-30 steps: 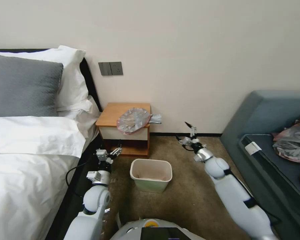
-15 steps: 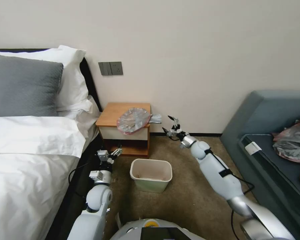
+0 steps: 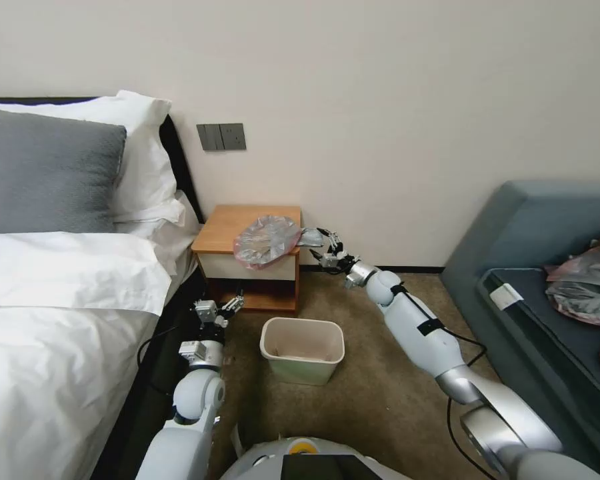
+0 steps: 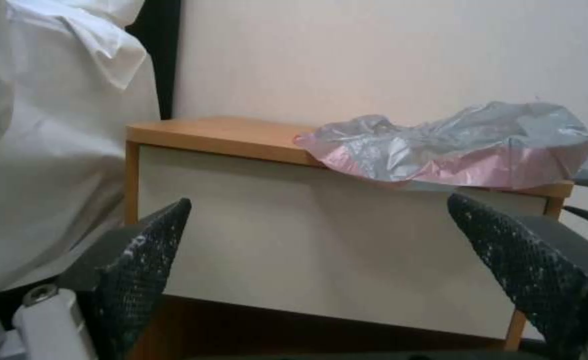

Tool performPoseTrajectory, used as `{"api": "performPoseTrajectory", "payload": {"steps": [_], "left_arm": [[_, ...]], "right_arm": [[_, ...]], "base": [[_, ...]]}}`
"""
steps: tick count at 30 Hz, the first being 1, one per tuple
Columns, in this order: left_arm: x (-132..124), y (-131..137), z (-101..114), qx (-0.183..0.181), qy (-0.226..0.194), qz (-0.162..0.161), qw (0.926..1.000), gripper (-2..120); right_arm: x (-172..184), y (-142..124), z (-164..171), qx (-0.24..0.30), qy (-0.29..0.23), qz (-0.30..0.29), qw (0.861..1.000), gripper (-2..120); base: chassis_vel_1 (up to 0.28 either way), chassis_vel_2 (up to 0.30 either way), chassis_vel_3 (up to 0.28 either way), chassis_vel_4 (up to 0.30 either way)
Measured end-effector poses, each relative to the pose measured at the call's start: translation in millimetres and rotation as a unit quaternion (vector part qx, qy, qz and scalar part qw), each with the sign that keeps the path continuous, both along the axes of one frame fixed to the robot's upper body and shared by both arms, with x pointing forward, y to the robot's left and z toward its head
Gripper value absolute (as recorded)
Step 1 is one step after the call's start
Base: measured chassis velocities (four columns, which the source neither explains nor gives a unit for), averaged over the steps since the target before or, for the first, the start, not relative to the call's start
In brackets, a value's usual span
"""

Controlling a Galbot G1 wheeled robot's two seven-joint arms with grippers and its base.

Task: Pick up the garbage bag from the table and place it over the trash can.

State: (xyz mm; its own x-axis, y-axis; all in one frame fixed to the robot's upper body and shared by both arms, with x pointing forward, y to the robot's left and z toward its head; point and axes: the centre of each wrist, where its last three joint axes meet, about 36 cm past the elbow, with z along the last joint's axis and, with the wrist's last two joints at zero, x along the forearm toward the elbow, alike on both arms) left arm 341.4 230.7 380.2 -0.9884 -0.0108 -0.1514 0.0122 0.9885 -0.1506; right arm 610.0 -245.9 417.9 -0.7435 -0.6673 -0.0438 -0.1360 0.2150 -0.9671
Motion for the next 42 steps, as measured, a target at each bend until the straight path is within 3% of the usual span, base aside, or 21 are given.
{"api": "performPoseTrajectory", "payload": {"steps": [16,23,33,42], "left_arm": [[0.6,-2.5,-0.2,-0.001,-0.001,0.000,1.0000,98],[-0.1,-1.6,-0.2,0.000,0.000,0.002,1.0000,98],[1.4,4.1,1.4,-0.006,-0.003,0.018,0.9998,99],[3.3,10.5,11.5,-0.026,-0.014,0.031,0.9991,99]], "right_arm": [[5.7,6.8,3.6,0.000,0.000,0.007,1.000,21],[5.2,3.8,5.6,0.003,-0.001,0.005,1.000,0],[-8.7,8.8,9.8,0.034,0.002,0.002,0.999,0],[-59.1,19.0,20.8,0.073,0.019,-0.007,0.997,0]], "base": [[0.000,0.000,0.000,0.000],[0.000,0.000,0.000,0.000],[0.000,0.000,0.000,0.000],[0.000,0.000,0.000,0.000]]}}
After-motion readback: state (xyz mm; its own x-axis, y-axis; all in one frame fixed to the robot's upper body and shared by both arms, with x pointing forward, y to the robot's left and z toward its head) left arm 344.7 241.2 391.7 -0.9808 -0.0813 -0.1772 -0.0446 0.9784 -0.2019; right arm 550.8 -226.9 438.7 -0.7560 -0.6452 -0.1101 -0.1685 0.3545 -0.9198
